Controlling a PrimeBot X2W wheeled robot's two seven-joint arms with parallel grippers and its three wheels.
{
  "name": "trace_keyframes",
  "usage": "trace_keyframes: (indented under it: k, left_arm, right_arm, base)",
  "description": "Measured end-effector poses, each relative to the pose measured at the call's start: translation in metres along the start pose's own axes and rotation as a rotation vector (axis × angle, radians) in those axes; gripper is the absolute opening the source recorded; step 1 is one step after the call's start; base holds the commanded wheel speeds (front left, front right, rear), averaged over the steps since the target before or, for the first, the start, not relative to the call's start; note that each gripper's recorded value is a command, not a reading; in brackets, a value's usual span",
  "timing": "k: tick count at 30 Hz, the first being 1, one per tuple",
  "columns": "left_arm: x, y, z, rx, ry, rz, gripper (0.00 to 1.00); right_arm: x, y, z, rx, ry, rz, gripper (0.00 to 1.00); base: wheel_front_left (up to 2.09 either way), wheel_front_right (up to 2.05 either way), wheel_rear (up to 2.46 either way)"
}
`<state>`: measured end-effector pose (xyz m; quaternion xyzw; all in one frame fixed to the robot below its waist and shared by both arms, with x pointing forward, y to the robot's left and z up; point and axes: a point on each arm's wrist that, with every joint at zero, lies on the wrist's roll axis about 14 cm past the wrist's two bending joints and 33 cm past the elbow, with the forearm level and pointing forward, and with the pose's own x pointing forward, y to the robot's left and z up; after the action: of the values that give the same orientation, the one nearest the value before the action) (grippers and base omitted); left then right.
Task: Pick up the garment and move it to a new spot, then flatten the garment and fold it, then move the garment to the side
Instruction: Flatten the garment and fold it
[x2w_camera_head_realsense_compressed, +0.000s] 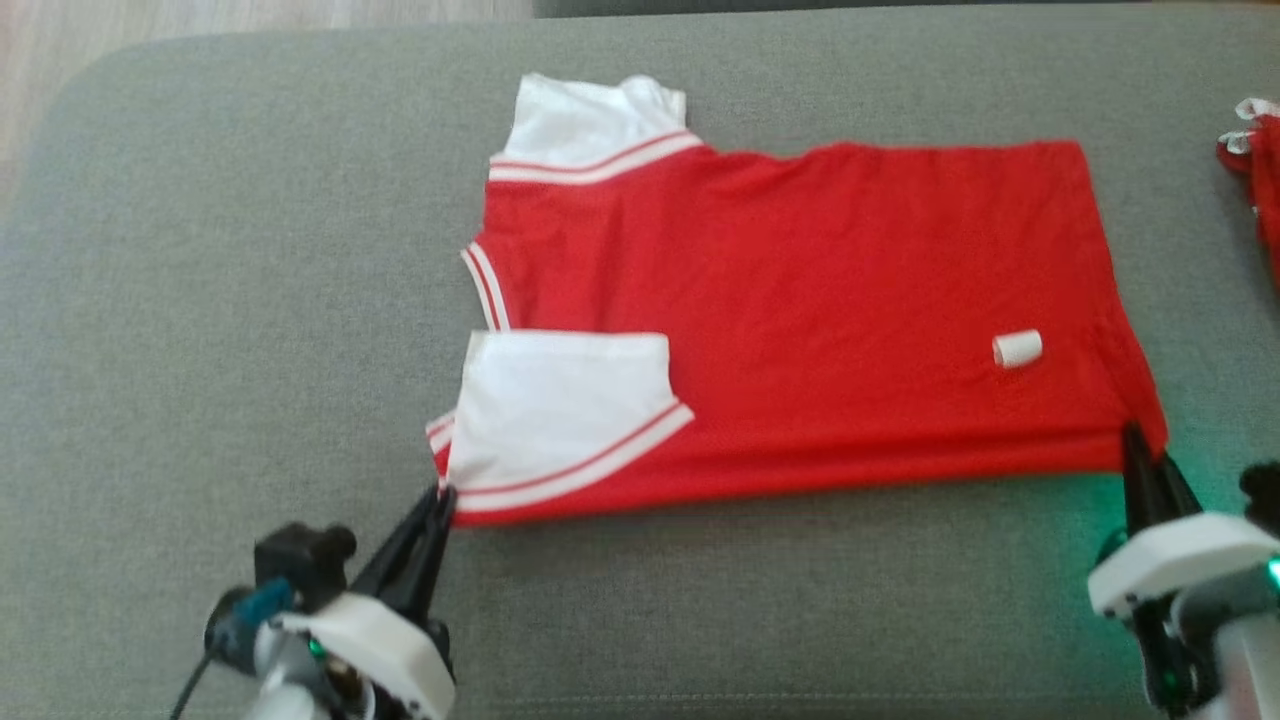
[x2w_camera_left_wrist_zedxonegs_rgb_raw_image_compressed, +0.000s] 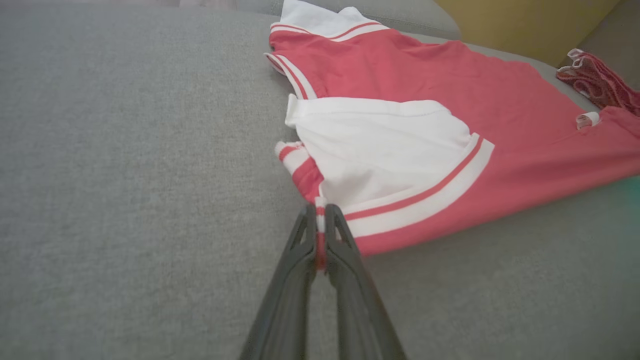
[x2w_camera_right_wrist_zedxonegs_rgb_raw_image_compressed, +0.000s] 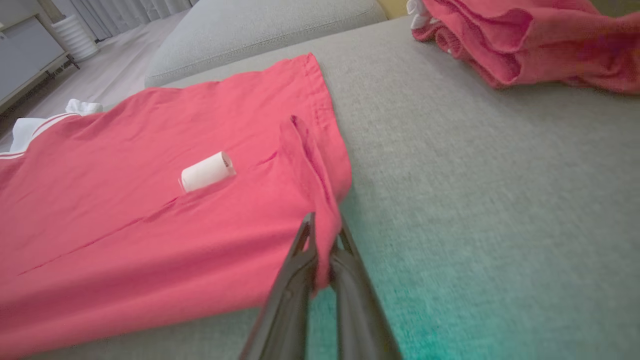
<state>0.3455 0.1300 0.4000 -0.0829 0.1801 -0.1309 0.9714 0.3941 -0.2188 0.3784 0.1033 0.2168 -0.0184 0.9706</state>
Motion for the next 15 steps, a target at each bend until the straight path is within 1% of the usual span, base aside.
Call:
trace_keyframes:
  k: [7, 12, 13, 14, 15]
  left_arm:
    - [-0.028, -0.005, -0.016, -0.042, 0.044, 0.02, 0.0]
    - [-0.036, -0.009, -0.026, -0.05, 0.077, 0.023, 0.0]
    - [-0.037, -0.01, -0.028, -0.048, 0.087, 0.025, 0.0]
    - [-0.038, -0.012, -0.031, -0.046, 0.096, 0.021, 0.0]
    - [-0.038, -0.013, -0.032, -0.046, 0.102, 0.018, 0.0]
  right_arm:
    - [-0.028, -0.008, -0.02, 0.017, 0.055, -0.011, 0.0]
    - [-0.046, -0.016, -0.034, 0.023, 0.096, -0.033, 0.0]
    - [-0.048, -0.017, -0.035, 0.025, 0.1, -0.038, 0.03]
    - [-0.05, -0.018, -0.036, 0.028, 0.101, -0.043, 0.23]
    - [-0.05, -0.019, -0.035, 0.027, 0.1, -0.047, 0.46]
  base:
    - [0.0, 0.0, 0.0]
    - [0.0, 0.0, 0.0]
    - [0.0, 0.0, 0.0]
    - [0.0, 0.0, 0.0]
    - [0.0, 0.0, 0.0]
